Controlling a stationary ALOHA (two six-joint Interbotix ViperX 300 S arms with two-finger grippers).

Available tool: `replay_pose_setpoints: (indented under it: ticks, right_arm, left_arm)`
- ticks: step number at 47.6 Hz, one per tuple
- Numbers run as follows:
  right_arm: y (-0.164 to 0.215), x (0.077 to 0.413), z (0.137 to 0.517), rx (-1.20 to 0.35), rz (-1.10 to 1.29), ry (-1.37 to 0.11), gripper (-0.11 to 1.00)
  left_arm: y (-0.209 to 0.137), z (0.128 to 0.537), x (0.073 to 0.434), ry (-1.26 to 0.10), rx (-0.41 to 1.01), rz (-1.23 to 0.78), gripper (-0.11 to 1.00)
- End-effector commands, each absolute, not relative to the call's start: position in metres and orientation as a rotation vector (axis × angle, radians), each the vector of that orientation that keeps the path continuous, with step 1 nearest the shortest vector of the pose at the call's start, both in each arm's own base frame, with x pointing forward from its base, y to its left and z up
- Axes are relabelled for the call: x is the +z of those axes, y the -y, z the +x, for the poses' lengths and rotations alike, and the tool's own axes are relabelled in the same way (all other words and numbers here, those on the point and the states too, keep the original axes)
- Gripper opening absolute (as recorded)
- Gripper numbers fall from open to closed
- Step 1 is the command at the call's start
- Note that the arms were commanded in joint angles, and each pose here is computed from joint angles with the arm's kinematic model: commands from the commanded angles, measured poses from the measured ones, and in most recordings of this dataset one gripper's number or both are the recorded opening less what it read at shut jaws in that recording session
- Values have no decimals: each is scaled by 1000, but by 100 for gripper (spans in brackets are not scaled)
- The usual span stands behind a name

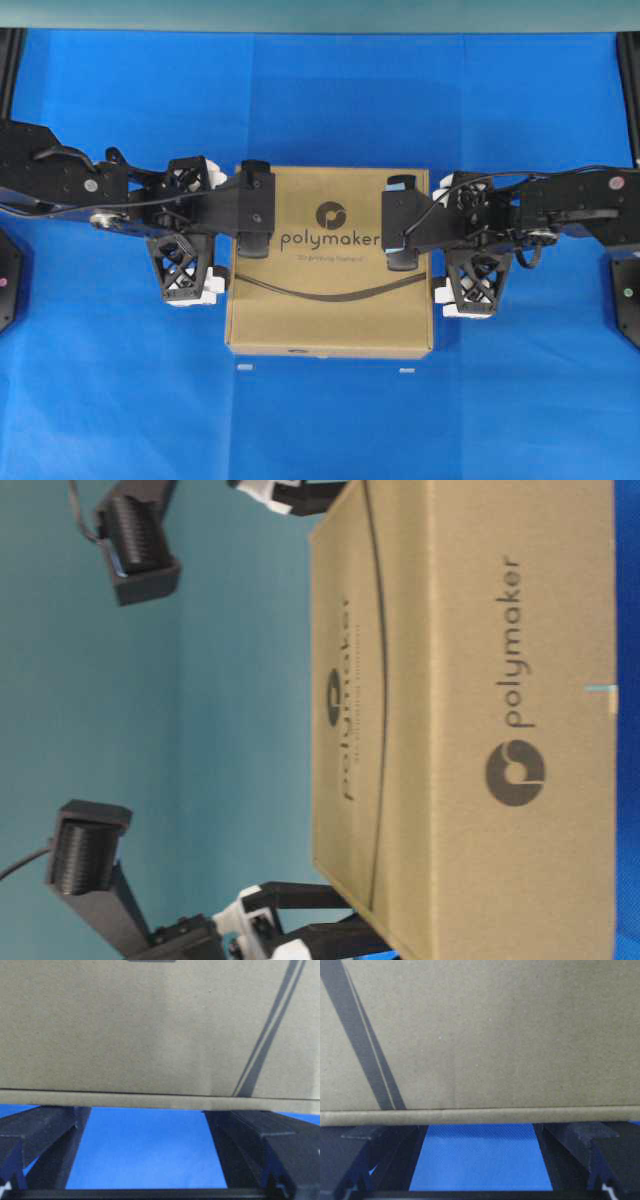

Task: Lift up the cardboard box by clamping it between your arms.
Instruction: 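Lower the clamped box back down onto the table with both grippers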

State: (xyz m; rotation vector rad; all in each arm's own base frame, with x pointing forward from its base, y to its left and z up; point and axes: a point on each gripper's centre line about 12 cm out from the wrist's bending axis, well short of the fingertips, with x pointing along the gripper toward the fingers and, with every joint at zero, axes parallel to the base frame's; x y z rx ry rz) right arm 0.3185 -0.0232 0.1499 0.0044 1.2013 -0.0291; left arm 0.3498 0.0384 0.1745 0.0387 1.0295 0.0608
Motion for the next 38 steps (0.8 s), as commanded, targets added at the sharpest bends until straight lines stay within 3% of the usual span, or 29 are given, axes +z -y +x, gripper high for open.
replay_pose_setpoints:
  ticks: [1,38]
  right_arm:
    - [22,159,330,-29,5,-1123,100]
    - [14,111,330,-13,5,-1187,100]
  left_arm:
    - [-40,359,182,-955,80,13,86]
    - [-35,356,141,-949,92,-35,86]
